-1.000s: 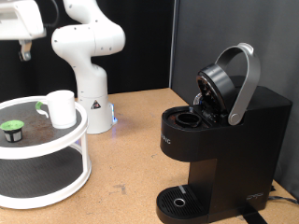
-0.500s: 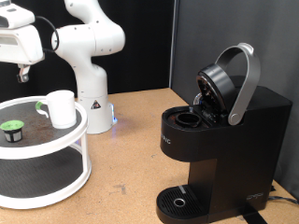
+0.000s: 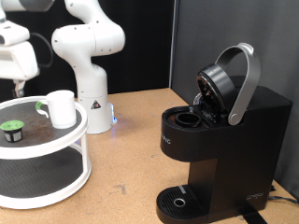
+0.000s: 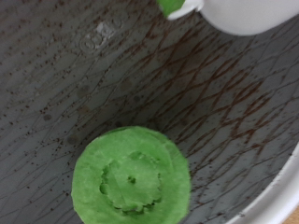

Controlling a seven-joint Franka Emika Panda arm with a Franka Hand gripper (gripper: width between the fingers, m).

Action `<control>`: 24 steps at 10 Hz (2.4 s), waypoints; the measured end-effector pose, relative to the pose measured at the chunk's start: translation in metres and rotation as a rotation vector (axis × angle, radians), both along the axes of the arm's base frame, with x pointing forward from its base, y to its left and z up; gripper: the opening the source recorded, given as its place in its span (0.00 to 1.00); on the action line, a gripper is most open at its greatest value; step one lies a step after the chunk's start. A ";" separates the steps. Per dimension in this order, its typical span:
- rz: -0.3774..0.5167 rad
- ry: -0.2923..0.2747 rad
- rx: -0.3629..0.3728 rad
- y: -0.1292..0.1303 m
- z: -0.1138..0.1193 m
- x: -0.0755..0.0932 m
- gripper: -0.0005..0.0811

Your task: Make a cup of coffee with the keurig machine

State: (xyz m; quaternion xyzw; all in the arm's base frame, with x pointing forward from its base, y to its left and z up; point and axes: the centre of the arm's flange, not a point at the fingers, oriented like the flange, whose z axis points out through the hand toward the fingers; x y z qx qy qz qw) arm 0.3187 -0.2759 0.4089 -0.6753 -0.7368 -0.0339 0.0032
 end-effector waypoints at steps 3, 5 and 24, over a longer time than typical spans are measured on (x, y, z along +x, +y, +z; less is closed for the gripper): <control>-0.021 0.004 -0.020 -0.005 -0.033 0.003 0.99; -0.016 -0.002 -0.031 -0.006 -0.048 0.007 0.99; -0.017 0.020 0.013 0.000 -0.081 0.010 0.58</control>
